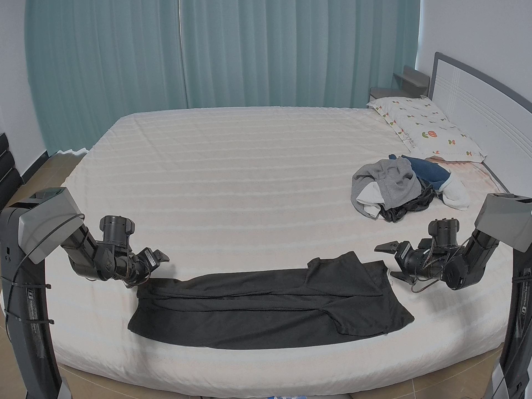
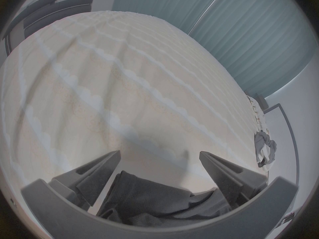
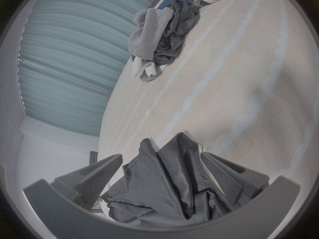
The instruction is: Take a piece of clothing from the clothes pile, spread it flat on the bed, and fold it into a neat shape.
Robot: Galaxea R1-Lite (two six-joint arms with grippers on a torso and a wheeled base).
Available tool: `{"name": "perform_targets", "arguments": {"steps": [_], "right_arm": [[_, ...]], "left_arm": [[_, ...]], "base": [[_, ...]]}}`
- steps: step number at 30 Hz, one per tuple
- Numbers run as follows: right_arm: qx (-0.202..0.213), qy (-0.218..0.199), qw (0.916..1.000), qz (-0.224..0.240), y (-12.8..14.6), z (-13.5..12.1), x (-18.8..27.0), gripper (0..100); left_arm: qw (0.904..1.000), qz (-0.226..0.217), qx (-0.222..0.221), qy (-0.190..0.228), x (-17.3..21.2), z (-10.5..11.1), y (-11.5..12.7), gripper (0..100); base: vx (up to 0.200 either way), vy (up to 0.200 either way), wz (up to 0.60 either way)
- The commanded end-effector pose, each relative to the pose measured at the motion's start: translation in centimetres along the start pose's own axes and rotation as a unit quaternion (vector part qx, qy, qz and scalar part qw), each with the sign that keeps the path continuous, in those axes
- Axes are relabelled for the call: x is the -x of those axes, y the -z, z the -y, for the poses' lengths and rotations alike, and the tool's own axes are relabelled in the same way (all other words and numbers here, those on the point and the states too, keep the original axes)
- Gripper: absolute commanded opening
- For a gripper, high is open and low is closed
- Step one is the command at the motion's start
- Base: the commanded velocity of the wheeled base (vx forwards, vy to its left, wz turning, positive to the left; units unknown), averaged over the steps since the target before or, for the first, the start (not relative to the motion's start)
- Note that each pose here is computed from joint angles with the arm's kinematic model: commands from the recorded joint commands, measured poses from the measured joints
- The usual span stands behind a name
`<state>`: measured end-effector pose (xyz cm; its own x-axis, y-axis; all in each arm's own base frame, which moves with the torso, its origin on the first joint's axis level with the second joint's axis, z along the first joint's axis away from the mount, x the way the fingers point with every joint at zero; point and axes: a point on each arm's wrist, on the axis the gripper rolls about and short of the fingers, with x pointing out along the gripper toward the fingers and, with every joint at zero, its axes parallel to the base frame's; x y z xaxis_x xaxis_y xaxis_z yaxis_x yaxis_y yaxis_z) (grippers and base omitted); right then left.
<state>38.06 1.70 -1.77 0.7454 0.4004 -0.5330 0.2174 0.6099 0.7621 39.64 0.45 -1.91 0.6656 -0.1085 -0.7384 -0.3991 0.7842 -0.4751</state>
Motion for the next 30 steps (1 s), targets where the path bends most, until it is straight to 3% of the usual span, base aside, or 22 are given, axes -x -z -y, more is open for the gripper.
{"name": "perform_targets", "arguments": {"steps": [1, 3, 4, 11, 20, 30], "right_arm": [[-0.001, 0.002, 1.0000, -0.002, 0.1, 0.2, -0.1, 100], [-0.002, 0.003, 1.0000, -0.003, 0.1, 0.2, -0.1, 100], [-0.002, 0.003, 1.0000, -0.003, 0.2, 0.2, 0.0, 100], [0.000, 0.004, 1.0000, -0.003, 0.2, 0.3, -0.1, 100], [0.001, 0.001, 1.0000, -0.001, 0.1, 0.1, -0.1, 100], [0.003, 0.000, 1.0000, -0.001, 0.1, 0.0, -0.3, 100]], "left_arm": [[1.0000, -0.007, 0.001, -0.005, 0.0, -0.3, 0.5, 100], [0.9999, -0.011, 0.002, -0.008, 0.0, -0.5, 0.7, 100], [0.9999, -0.013, 0.002, -0.009, 0.0, -0.5, 0.8, 0], [0.9996, -0.007, 0.018, -0.019, 0.2, -1.0, 0.6, 0], [0.9942, 0.060, 0.088, -0.016, 0.3, -1.3, -0.8, 0], [0.9930, 0.065, 0.097, -0.019, 0.3, -2.1, -0.8, 0]], "base": [[0.000, 0.000, 0.00], [0.000, 0.000, 0.00], [0.000, 0.000, 0.00], [0.000, 0.000, 0.00], [0.000, 0.000, 0.00], [0.000, 0.000, 0.00]]}}
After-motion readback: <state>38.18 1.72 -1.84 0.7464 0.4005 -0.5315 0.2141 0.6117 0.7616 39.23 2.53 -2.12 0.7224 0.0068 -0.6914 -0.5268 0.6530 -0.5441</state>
